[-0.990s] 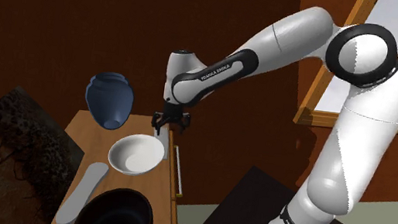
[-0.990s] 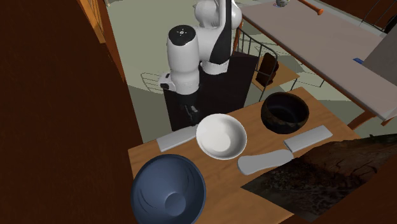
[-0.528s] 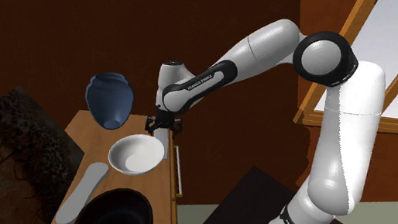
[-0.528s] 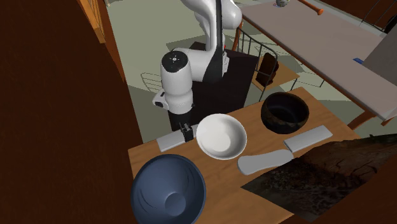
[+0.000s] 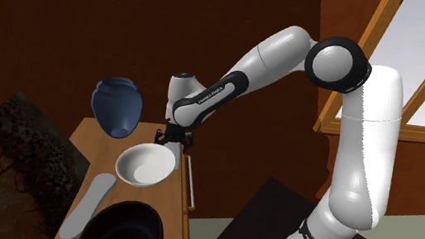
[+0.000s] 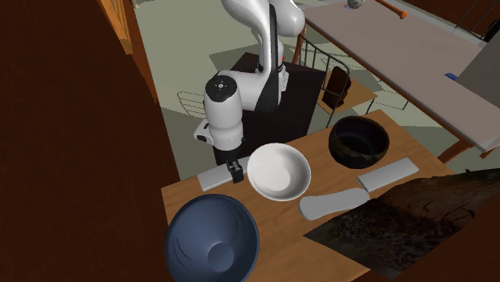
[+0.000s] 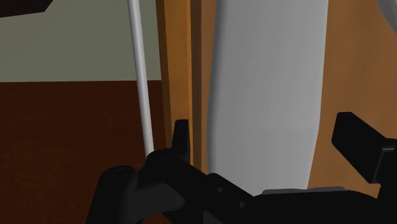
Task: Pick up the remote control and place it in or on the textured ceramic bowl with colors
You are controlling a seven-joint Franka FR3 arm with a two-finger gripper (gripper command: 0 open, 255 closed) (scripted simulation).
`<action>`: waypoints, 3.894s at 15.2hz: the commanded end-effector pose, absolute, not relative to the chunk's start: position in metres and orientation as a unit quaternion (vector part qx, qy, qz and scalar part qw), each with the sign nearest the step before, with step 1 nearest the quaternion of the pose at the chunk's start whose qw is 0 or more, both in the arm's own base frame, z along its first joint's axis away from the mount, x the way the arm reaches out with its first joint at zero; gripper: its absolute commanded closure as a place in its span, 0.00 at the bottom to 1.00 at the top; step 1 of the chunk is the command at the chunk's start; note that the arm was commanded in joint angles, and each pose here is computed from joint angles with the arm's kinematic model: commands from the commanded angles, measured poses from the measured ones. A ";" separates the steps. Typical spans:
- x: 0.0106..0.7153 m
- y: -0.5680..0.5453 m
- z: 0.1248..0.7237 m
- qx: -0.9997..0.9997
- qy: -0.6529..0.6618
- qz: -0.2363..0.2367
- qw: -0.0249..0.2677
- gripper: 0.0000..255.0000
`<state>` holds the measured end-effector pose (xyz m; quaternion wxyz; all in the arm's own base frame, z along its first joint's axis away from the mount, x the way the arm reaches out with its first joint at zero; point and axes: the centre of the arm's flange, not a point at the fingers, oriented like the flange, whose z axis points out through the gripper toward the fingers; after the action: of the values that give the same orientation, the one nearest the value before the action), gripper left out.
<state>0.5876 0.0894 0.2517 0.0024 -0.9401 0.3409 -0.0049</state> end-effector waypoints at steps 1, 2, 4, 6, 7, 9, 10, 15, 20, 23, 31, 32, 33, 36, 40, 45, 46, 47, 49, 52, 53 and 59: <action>0.587 0.090 0.251 -0.940 0.341 -0.005 0.002 0.00; 0.587 0.090 0.251 -0.940 0.341 -0.005 0.002 0.00; 0.587 0.090 0.251 -0.940 0.341 -0.005 0.002 0.00; 0.587 0.090 0.251 -0.940 0.341 -0.005 0.002 1.00; 0.587 0.090 0.251 -0.940 0.341 -0.005 0.002 1.00; 0.587 0.090 0.251 -0.940 0.341 -0.005 0.002 1.00; 0.587 0.090 0.251 -0.940 0.341 -0.005 0.002 1.00; 0.587 0.090 0.257 -0.940 0.341 -0.005 0.002 1.00; 0.587 0.090 0.283 -0.940 0.341 -0.005 0.002 1.00; 0.587 0.090 0.299 -0.940 0.341 -0.005 0.002 1.00; 0.587 0.090 0.341 -0.940 0.341 -0.005 0.002 1.00; 0.587 0.090 0.346 -0.940 0.341 -0.005 0.002 1.00; 0.587 0.090 0.352 -0.940 0.341 -0.005 0.002 1.00; 0.587 0.090 0.367 -0.940 0.341 -0.005 0.002 1.00; 0.587 0.090 0.389 -0.940 0.341 -0.005 0.002 1.00; 0.587 0.090 0.415 -0.940 0.341 -0.005 0.002 1.00; 0.587 0.090 0.420 -0.940 0.341 -0.005 0.002 1.00; 0.587 0.090 0.426 -0.940 0.341 -0.005 0.002 1.00; 0.587 0.090 0.436 -0.940 0.341 -0.005 0.002 1.00; 0.580 0.101 0.442 -0.940 0.341 -0.005 0.002 1.00; 0.573 0.112 0.442 -0.940 0.341 -0.005 0.002 1.00; 0.529 0.178 0.443 -0.940 0.341 -0.005 0.002 1.00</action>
<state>0.5354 0.1678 0.4429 0.0023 -0.9403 0.3402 -0.0048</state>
